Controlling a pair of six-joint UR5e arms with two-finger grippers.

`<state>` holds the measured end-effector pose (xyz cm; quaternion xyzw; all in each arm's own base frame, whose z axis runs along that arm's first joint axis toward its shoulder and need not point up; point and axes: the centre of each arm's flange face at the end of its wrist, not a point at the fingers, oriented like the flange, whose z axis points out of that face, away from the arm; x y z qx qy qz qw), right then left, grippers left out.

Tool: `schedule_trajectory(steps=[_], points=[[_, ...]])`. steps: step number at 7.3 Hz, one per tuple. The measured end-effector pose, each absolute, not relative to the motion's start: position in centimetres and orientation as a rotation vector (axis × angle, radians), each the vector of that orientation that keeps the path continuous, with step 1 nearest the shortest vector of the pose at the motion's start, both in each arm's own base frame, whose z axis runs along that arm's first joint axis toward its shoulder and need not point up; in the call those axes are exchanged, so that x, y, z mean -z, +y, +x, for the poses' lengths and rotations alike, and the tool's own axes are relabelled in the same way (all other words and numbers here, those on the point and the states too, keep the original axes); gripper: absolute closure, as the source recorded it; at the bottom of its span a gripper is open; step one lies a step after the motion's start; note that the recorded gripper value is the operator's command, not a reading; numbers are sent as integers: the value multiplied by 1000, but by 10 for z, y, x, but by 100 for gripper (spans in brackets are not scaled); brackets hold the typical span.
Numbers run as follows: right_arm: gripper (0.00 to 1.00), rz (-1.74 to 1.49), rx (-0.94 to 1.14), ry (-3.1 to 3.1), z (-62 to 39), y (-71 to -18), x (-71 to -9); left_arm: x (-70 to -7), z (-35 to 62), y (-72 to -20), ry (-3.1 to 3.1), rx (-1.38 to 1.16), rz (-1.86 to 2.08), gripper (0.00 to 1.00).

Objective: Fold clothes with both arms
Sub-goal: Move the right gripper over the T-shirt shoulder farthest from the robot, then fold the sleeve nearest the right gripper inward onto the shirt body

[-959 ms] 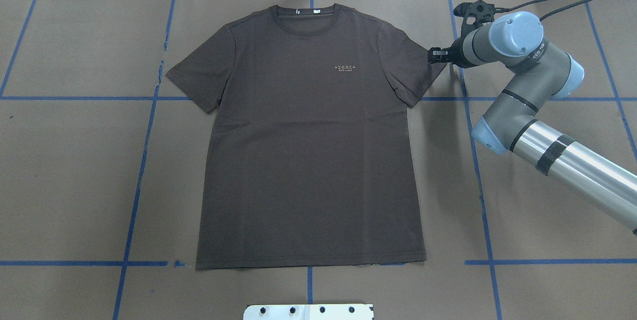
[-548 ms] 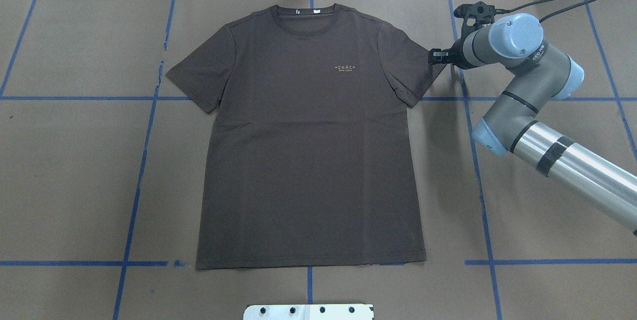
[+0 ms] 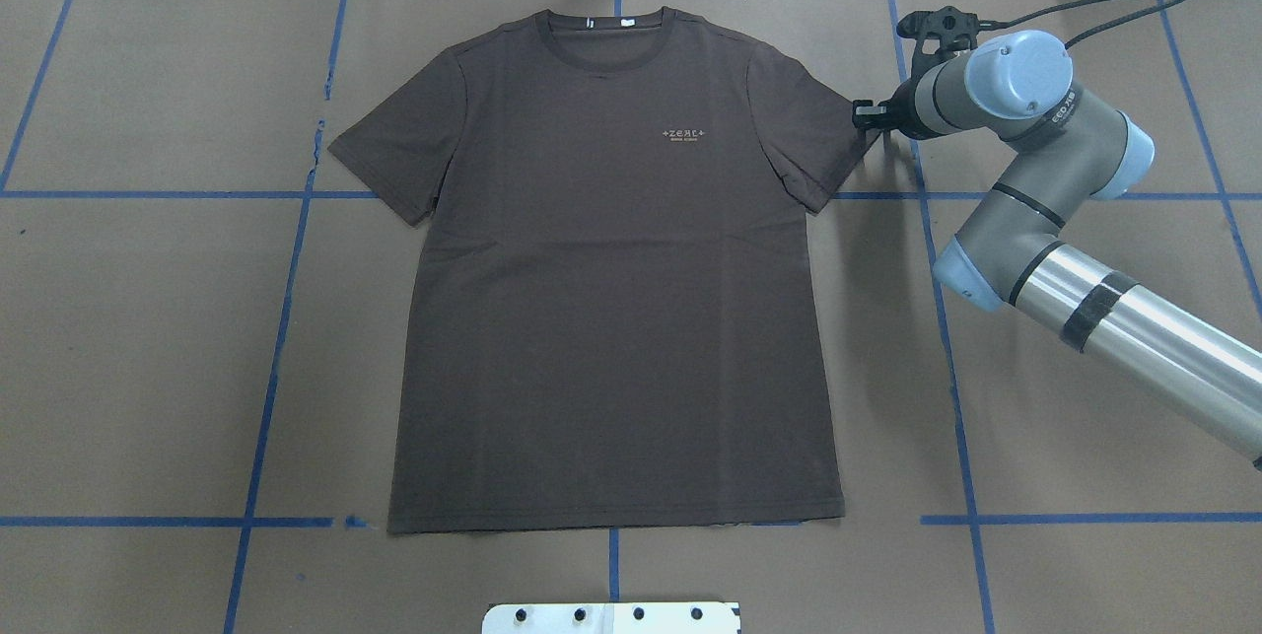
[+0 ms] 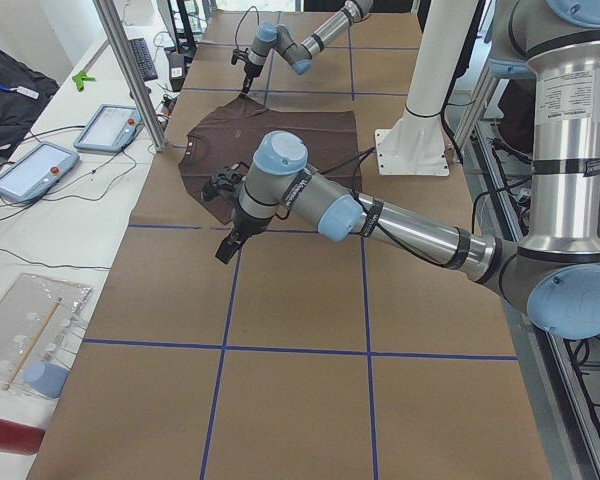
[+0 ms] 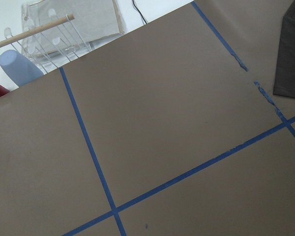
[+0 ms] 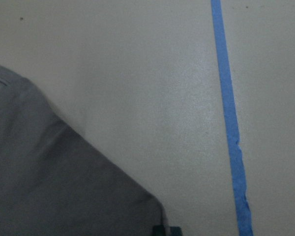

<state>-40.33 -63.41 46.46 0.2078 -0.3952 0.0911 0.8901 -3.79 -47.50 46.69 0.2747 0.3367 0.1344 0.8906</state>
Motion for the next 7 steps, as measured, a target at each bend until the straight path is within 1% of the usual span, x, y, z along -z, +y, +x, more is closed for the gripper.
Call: schedule_trajectory(steps=[2,4,7], points=[[100,437,-191,-830,-406,-636,-436,-467,-38,-475,699,-278,569,0],[100,425,-218,-773,-424,-642,-370,-467,-38,-475,700,-277,569,0],[100,439,-310,-712,-493,-622,-284,-467,-38,-475,700,-275,568,0]])
